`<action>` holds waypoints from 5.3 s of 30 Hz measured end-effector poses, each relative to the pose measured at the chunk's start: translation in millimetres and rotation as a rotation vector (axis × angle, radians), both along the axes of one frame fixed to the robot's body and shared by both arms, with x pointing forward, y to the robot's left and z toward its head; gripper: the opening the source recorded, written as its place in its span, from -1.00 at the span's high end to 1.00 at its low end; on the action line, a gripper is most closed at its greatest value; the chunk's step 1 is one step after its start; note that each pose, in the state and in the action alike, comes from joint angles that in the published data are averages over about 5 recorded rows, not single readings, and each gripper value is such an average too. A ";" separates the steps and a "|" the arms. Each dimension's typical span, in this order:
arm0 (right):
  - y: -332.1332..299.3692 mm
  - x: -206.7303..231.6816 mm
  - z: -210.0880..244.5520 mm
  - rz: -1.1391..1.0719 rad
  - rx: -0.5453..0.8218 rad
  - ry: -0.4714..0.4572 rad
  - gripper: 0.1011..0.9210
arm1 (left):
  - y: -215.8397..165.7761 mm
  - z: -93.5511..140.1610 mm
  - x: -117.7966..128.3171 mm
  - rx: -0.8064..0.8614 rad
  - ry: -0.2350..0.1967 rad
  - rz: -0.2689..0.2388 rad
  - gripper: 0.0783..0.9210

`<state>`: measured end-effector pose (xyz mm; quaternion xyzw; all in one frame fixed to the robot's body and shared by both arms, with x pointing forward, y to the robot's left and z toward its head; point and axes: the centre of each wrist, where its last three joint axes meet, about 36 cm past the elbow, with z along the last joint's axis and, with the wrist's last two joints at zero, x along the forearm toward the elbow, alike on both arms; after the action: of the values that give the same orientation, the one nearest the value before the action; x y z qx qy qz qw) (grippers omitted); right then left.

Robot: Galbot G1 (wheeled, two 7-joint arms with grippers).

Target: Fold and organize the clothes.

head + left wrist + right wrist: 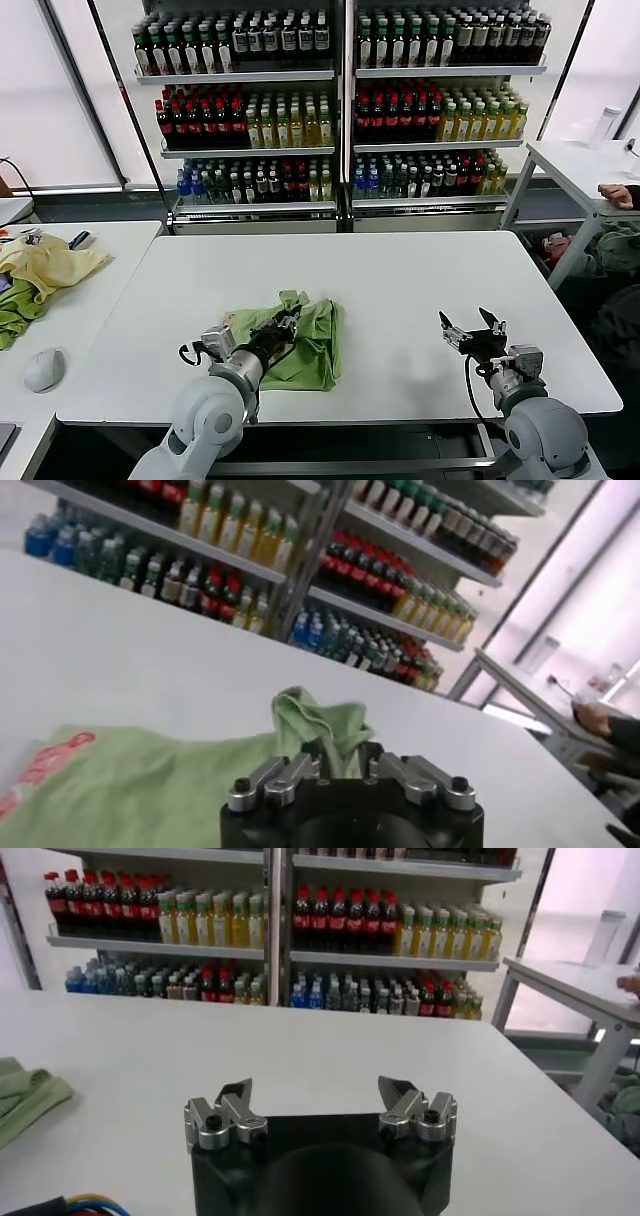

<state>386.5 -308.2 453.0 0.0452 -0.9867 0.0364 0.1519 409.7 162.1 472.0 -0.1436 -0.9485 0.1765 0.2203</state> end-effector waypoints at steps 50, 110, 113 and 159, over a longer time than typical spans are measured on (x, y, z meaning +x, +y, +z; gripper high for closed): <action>8.8 -10.2 6.1 0.001 -0.007 -0.009 -0.76 | 84.9 -91.5 -21.8 0.212 0.053 0.194 -0.12; 15.4 -24.8 26.2 0.011 0.050 -0.088 -0.76 | 83.5 -15.7 6.6 0.361 -0.138 0.146 0.88; 14.5 -26.4 27.2 0.006 0.050 -0.091 -0.76 | 45.6 -28.0 12.7 0.417 -0.154 0.085 0.88; 211.7 53.0 -47.4 0.119 0.216 0.069 -0.76 | 49.9 -34.9 -42.1 0.400 -0.287 0.275 -0.77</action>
<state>439.5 -96.5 405.6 0.1211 -0.9746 -0.0629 0.1775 367.6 212.0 437.1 0.0092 -0.9966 -0.0082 0.0818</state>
